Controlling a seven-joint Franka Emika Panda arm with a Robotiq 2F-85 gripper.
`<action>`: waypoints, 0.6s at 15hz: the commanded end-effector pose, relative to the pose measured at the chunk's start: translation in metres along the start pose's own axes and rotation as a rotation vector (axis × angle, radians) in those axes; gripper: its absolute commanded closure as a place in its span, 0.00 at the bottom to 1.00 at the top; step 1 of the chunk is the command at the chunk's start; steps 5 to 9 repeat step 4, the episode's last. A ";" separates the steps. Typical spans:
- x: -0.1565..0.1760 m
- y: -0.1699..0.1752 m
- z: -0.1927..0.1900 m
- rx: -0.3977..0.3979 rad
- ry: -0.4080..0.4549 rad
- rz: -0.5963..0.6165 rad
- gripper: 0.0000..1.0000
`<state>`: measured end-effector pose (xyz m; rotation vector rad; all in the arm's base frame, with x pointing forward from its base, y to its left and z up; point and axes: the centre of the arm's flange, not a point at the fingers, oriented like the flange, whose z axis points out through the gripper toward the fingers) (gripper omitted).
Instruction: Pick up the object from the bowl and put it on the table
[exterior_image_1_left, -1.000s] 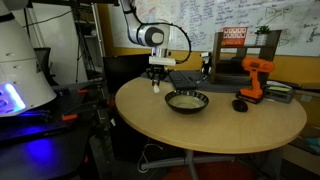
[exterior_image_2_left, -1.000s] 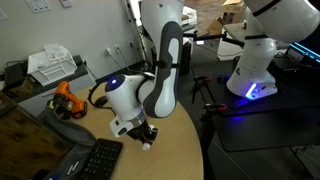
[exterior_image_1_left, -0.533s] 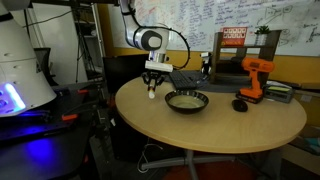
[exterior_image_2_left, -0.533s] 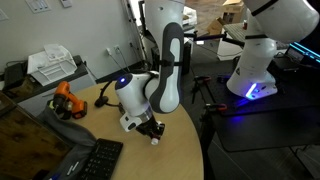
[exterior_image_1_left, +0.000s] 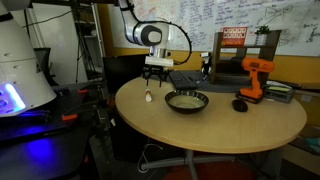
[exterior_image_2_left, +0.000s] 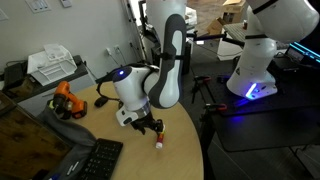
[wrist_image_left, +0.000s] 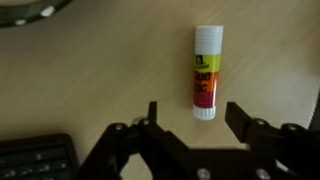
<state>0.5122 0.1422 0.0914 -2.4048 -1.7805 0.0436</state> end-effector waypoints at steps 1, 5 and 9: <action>-0.012 -0.014 -0.055 -0.016 -0.005 0.100 0.00; -0.019 -0.015 -0.087 0.027 -0.071 0.126 0.00; -0.019 -0.015 -0.087 0.027 -0.071 0.126 0.00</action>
